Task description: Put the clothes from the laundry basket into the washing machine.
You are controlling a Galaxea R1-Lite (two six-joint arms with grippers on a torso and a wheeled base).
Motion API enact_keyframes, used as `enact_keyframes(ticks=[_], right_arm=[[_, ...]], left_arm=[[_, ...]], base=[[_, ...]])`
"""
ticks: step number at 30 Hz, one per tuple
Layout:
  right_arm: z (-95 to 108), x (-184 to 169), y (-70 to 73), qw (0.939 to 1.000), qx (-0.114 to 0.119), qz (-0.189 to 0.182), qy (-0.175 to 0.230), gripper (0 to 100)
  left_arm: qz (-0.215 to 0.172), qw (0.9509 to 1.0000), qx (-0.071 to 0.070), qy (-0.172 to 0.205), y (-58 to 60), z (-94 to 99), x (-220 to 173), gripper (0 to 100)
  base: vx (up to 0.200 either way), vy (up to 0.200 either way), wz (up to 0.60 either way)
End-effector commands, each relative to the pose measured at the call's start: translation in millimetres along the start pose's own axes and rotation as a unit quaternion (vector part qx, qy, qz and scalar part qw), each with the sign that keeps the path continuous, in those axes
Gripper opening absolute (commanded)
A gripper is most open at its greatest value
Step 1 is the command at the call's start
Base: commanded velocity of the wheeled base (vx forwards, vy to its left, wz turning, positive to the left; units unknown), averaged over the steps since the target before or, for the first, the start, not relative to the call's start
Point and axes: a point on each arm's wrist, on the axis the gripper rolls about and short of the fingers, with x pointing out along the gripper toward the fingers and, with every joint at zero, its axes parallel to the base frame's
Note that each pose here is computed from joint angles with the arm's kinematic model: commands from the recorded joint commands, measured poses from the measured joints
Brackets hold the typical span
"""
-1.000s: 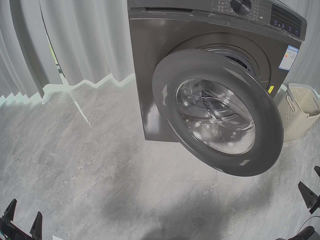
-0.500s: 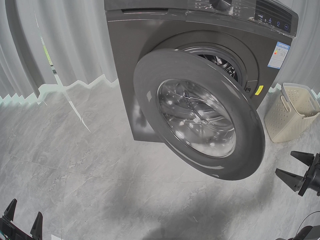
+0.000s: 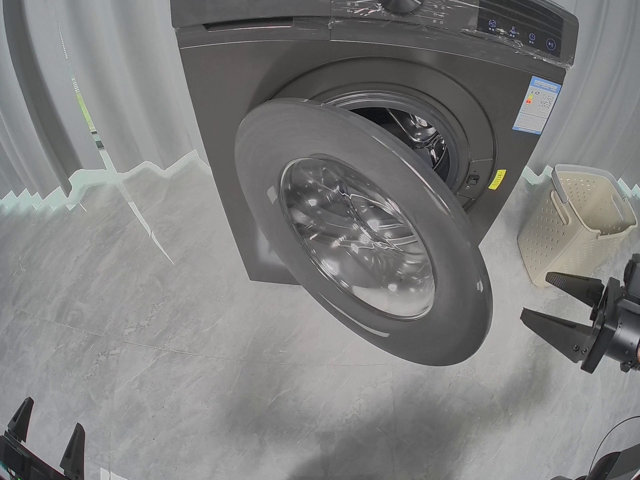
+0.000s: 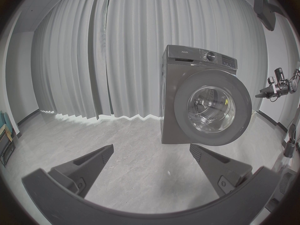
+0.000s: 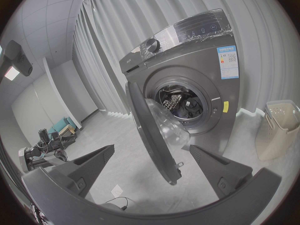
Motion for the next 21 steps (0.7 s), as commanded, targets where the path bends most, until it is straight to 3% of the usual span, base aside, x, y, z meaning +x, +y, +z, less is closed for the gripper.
enact_keyframes(ticks=[1, 7, 10, 14, 21], right_arm=[[-6.6, 25.4, -2.1, 0.9996, 0.003, 0.009, 0.025, 100], [-12.4, 37.3, 7.2, 0.9982, -0.003, 0.042, 0.043, 100], [-14.8, 40.4, 10.8, 0.9973, -0.004, 0.054, 0.051, 100], [-15.9, 45.3, 11.0, 0.9967, -0.010, 0.057, 0.057, 100], [-23.3, 55.6, 8.4, 0.9955, -0.012, 0.050, 0.080, 100]], left_arm=[[0.001, 1.0000, 0.000, 0.002, 0.0, -5.1, 0.3, 100], [0.001, 1.0000, -0.001, 0.003, 0.0, -5.3, 0.3, 100], [0.000, 1.0000, 0.000, 0.003, 0.0, -5.3, 0.3, 100], [-0.001, 1.0000, 0.000, 0.003, 0.0, -5.3, 0.3, 100], [-0.003, 1.0000, -0.001, 0.002, 0.0, -4.8, 0.2, 100]], base=[[0.000, 0.000, 0.00], [0.000, 0.000, 0.00], [0.200, 0.000, 0.00], [0.200, 0.000, 0.00], [0.000, 0.000, 0.00]])
